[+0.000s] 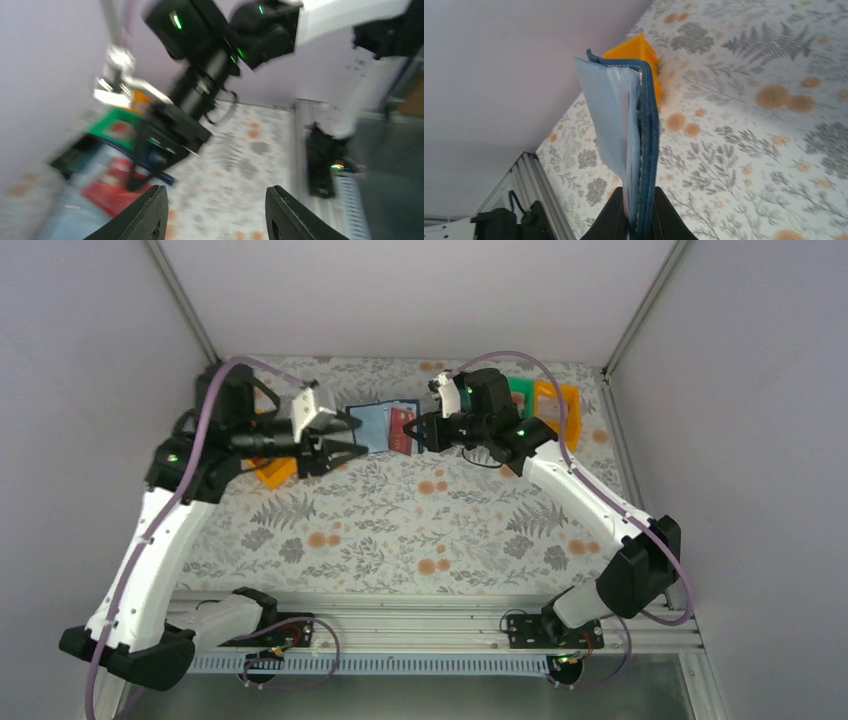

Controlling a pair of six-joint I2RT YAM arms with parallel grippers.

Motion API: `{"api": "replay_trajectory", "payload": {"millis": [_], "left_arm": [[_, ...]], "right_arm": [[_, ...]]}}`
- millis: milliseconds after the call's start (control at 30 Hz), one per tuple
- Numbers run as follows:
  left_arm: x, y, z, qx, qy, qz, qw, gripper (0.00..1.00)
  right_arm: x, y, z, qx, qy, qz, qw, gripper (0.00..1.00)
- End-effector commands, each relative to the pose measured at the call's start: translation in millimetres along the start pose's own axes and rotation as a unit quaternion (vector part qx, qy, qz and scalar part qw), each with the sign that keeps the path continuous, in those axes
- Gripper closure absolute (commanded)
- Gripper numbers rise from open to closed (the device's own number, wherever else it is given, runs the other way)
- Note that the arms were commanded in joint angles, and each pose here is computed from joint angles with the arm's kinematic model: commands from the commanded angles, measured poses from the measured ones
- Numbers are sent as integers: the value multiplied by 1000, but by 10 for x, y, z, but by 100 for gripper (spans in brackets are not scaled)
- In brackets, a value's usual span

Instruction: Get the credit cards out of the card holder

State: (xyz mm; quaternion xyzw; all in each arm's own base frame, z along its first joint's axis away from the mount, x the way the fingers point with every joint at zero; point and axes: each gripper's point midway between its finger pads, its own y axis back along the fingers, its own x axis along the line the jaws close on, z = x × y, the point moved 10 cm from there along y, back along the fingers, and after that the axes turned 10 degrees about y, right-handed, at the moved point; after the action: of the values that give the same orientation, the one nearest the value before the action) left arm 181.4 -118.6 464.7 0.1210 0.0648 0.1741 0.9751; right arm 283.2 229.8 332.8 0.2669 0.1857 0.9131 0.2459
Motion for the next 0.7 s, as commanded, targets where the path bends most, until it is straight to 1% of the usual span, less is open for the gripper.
{"api": "replay_trajectory", "payload": {"millis": [0, 67, 167, 267, 433, 567, 667], "left_arm": [[51, -344, -458, 21, 157, -119, 980, 51], [83, -390, -527, 22, 174, -124, 977, 51], [149, -403, -511, 12, 171, -99, 980, 53], [208, -442, -593, 9, 182, -83, 980, 55], [369, -461, -791, 14, 237, -45, 970, 62], [362, -420, -807, 10, 229, -33, 973, 63], [341, -394, -818, 12, 224, -24, 974, 63]], "right_arm": [[367, 210, 322, -84, 53, 66, 993, 96], [462, 253, 335, -86, 75, 88, 990, 96], [601, 291, 305, -83, 107, 108, 985, 96], [714, 321, 269, -80, 131, 139, 978, 96], [898, 423, 252, -87, 175, 191, 962, 96], [934, 497, 264, -95, 192, 193, 958, 96], [975, 523, 284, -100, 203, 213, 950, 96]]}}
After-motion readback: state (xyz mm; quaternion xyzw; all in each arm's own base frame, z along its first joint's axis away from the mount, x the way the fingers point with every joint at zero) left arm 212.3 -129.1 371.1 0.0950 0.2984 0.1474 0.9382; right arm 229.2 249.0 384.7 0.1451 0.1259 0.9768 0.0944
